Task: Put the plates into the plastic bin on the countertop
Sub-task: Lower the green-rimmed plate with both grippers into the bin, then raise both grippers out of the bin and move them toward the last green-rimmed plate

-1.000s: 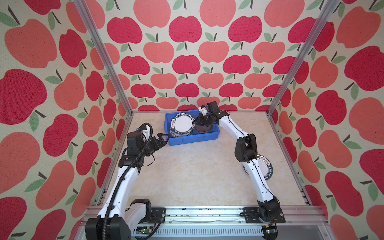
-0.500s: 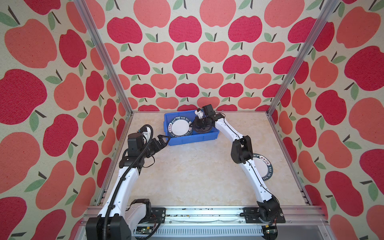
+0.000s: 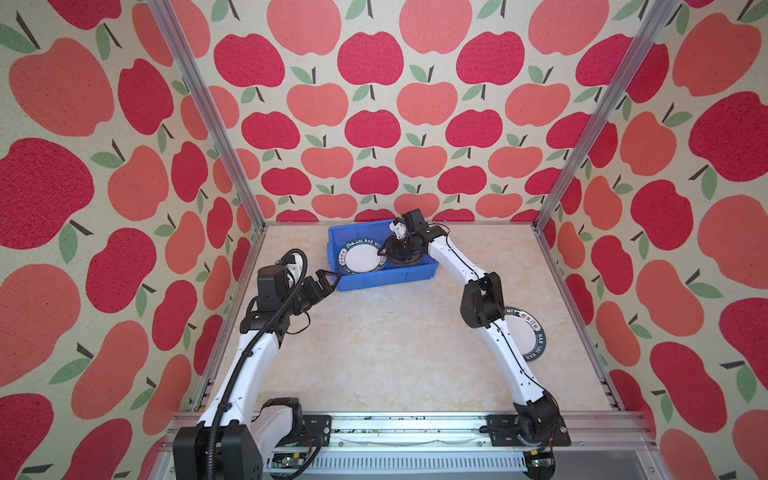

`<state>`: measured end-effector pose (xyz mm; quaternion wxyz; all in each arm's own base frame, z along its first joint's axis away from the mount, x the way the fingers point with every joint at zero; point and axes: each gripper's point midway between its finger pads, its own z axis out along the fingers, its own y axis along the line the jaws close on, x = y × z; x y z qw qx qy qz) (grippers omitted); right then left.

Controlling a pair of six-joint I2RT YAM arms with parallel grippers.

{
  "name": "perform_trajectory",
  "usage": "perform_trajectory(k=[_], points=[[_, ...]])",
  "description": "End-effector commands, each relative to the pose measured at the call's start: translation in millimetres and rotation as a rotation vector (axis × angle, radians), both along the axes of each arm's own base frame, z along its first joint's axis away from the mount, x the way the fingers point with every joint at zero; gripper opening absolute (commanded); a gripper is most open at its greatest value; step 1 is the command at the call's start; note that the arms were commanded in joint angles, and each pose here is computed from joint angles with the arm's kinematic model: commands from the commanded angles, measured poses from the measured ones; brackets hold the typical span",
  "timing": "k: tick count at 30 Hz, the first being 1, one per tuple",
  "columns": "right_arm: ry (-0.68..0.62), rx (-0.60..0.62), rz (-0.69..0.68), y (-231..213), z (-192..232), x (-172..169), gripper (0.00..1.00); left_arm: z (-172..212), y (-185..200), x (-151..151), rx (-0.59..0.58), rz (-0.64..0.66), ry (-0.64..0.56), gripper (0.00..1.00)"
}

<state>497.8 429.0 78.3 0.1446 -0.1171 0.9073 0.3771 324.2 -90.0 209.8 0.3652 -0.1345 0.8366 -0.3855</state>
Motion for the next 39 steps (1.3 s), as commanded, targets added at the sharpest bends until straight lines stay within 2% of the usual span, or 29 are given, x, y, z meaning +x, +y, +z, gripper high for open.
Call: perform_trajectory(k=[1, 10, 17, 22, 25, 28, 32, 39], points=[[-0.083, -0.063, 0.017, -6.6, 27.8, -3.8, 0.43, 5.4, -5.5, 2.6, -0.004, -0.019, -0.032, 0.99], [-0.14, -0.093, 0.03, -9.0, 55.3, -11.2, 0.44, 10.2, -29.1, 6.9, 0.045, -0.064, -0.072, 0.99], [-0.29, -0.135, 0.018, -31.3, 112.2, -18.4, 0.44, 11.1, -48.6, 6.8, 0.14, -0.12, -0.057, 0.99], [-0.381, -0.162, -0.004, -50.8, 142.4, -26.5, 0.44, 13.2, -60.1, 4.9, 0.157, -0.149, -0.075, 0.99], [-0.372, -0.153, -0.013, -59.2, 143.1, -40.6, 0.44, 7.1, -76.7, 4.7, 0.132, -0.215, -0.051, 0.99], [-0.37, -0.116, -0.049, -75.2, 140.0, -58.3, 0.44, -2.0, -102.0, 2.1, 0.169, -0.308, -0.008, 0.99], [-0.323, -0.11, -0.121, -122.9, 137.2, -84.2, 0.44, -9.6, -145.7, -8.8, 0.204, -0.428, -0.001, 0.99], [-0.285, -0.218, -0.279, -232.4, 132.4, -128.6, 0.44, -31.5, -211.8, -28.6, 0.206, -0.582, 0.0, 0.99]])
